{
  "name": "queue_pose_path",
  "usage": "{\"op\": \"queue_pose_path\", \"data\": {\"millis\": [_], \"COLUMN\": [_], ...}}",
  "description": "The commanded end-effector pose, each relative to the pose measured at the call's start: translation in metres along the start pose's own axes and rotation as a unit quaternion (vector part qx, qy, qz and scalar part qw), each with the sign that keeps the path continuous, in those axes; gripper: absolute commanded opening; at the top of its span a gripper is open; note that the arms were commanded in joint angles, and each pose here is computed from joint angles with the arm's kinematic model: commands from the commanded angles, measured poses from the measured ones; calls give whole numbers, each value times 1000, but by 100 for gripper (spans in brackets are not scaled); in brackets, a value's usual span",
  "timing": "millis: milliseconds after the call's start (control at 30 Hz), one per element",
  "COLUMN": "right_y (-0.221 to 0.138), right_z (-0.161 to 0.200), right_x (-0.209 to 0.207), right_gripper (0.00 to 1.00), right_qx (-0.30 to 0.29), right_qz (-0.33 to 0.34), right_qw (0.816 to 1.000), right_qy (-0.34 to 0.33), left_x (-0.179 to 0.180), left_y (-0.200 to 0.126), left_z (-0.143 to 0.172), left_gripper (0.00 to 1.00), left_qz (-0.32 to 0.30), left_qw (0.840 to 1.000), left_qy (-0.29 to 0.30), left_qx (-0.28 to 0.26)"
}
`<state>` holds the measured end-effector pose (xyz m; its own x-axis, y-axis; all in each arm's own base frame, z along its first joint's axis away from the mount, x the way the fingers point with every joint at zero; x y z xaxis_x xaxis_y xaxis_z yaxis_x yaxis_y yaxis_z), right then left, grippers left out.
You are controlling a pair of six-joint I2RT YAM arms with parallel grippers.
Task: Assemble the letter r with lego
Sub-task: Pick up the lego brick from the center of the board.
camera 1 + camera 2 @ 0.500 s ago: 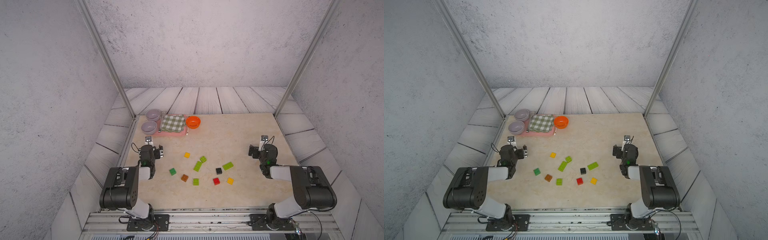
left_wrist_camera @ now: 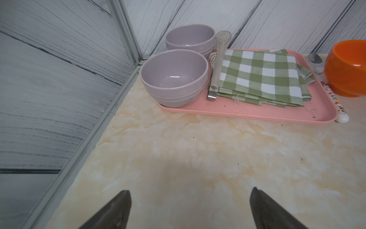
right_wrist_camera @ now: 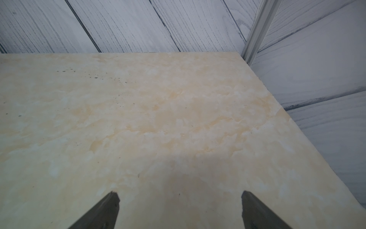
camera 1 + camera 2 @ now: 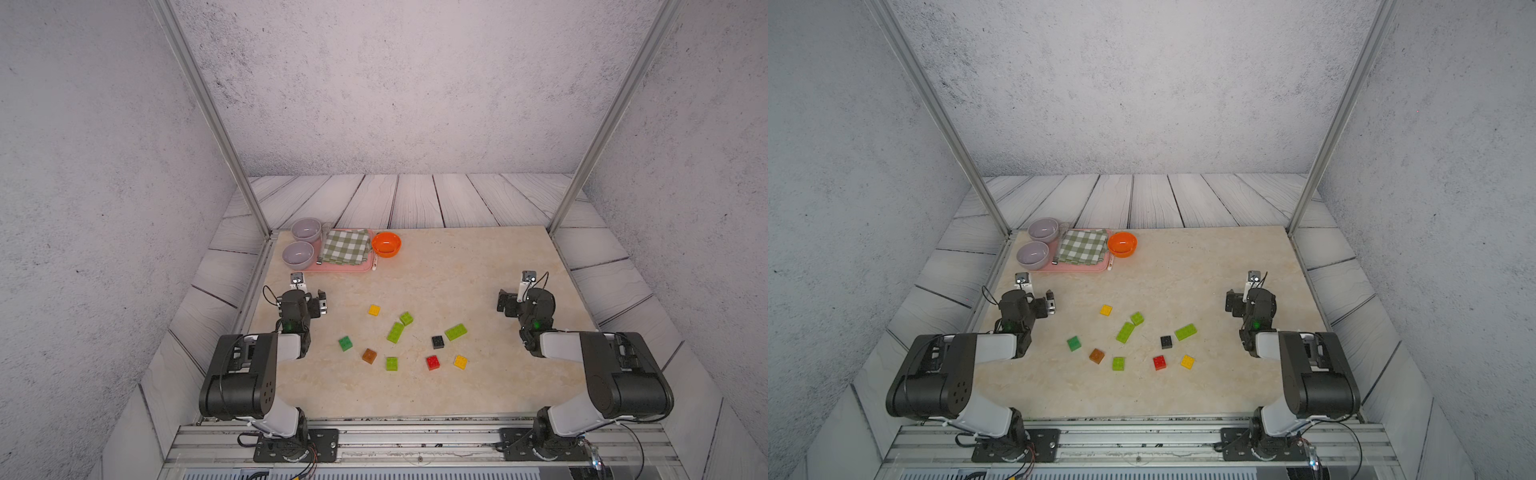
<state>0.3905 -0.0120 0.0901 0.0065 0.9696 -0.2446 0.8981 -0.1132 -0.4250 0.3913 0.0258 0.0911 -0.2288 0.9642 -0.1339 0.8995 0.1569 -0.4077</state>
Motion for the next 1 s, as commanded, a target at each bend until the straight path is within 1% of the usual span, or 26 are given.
{"op": "queue_pose_path", "data": {"millis": [0, 167, 233, 267, 333, 400, 500, 567, 600, 667, 733, 800, 833, 867, 900, 967], "right_y": [2, 1, -3, -7, -18, -31, -51, -63, -70, -81, -91, -102, -106, -110, -112, -111], "right_z": [-2, -3, -8, -13, -22, -35, -63, -83, -93, -105, -112, -123, -127, -131, -134, -134], "right_x": [0, -1, 0, 0, -5, -8, -18, -21, -22, -27, -29, -20, -16, -11, -8, -5], "right_gripper": [99, 99, 99, 99, 99, 99, 99, 99, 99, 99, 99, 99, 99, 99, 99, 99], "right_qx": [-2, -6, -12, -15, -8, -13, -43, -58, -65, -66, -60, -82, -94, -106, -108, -78], "right_qz": [1, 1, -3, -6, -3, -8, -1, -8, -13, -13, -17, -55, -72, -90, -105, -113], "right_qw": [1000, 1000, 1000, 1000, 1000, 1000, 998, 996, 995, 992, 988, 983, 980, 975, 970, 962], "right_qy": [1, 2, 2, 0, 5, 13, 50, 62, 72, 106, 139, 152, 162, 175, 193, 235], "left_x": [-3, -3, -8, -9, -9, -10, -20, -26, -28, -28, -15, 8, 13, 12, 6, -8], "left_y": [-1, -2, -8, -15, -28, -45, -66, -76, -81, -90, -99, -112, -117, -121, -121, -119], "left_z": [-6, -5, -7, -10, -21, -34, -56, -73, -79, -91, -99, -93, -91, -90, -89, -86], "left_gripper": [98, 98, 98, 98, 98, 98, 98, 98, 98, 98, 98, 98, 98, 98, 98, 98], "left_qz": [5, 6, 22, 20, 2, -24, -16, 0, 7, 8, -29, -106, -126, -130, -117, -82], "left_qw": [1000, 1000, 999, 999, 998, 998, 997, 997, 996, 993, 984, 962, 954, 952, 953, 954], "left_qy": [1, 3, 9, 13, 19, 24, 11, -25, -44, -91, -162, -249, -269, -278, -279, -285], "left_qx": [-7, -9, -24, -35, -57, -59, -70, -79, -75, -73, -68, -38, -24, -5, 11, 38]}}
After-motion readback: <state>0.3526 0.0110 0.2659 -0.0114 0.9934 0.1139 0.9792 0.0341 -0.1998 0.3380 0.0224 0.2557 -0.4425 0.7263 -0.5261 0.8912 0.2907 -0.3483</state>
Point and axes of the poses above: each gripper's point midway between its finger pads, its own y axis out along the fingers, its own x axis along the line the jaws close on, z = x × y, the point moved 1 cm from there along -y, back along the fingers, and after that the axes turned 12 degrees about -y, right-handed, at the moved point
